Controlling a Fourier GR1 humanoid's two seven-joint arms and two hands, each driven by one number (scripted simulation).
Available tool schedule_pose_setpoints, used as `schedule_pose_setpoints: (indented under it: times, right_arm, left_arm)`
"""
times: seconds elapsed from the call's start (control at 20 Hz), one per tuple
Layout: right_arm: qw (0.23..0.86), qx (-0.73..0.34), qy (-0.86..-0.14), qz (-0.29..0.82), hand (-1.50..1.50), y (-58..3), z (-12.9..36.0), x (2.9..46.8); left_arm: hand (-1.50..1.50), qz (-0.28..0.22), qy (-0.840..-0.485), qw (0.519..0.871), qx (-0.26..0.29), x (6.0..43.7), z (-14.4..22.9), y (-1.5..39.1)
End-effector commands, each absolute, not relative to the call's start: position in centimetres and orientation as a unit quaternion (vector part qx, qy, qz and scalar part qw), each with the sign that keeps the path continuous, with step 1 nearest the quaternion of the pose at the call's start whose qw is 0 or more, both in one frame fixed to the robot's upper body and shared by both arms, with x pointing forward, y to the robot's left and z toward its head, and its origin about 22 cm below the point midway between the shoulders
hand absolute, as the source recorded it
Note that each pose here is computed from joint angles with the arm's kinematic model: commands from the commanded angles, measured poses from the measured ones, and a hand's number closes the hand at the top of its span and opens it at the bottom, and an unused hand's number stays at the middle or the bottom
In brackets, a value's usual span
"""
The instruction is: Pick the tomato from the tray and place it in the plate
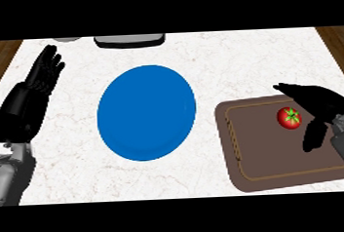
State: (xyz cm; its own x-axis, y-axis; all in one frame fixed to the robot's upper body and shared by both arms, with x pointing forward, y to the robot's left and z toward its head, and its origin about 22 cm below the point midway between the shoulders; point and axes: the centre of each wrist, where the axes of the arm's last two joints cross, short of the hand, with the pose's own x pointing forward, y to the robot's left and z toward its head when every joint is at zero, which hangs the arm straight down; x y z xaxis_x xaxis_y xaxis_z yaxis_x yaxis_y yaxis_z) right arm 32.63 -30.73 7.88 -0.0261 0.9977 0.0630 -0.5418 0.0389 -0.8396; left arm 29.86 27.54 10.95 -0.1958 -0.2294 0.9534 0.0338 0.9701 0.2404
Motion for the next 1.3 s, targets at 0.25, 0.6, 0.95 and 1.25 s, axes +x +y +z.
schedule_pose_setpoints:
  times: [0.25, 0.6, 0.95, 1.25]
  right_arm:
    - [0.63, -0.286, -0.34, 0.637, -1.5, -33.0, 4.0, 32.9]
    - [0.632, -0.312, -0.314, 0.636, -1.5, -33.0, 1.6, 33.5]
    - [0.565, -0.363, -0.437, 0.598, 1.5, -32.5, 0.1, 34.3]
    - [0.589, -0.439, -0.425, 0.528, 1.5, -31.5, 0.0, 31.1]
  left_arm:
    - [0.0, -0.106, -0.761, 0.638, 0.055, 28.7, 11.4, 27.2]
    - [0.0, -0.105, -0.763, 0.635, 0.054, 30.7, 9.6, 27.0]
    - [0.0, -0.107, -0.76, 0.639, 0.049, 29.8, 9.1, 28.4]
    - [0.0, -0.089, -0.762, 0.637, 0.074, 30.1, 11.7, 27.9]
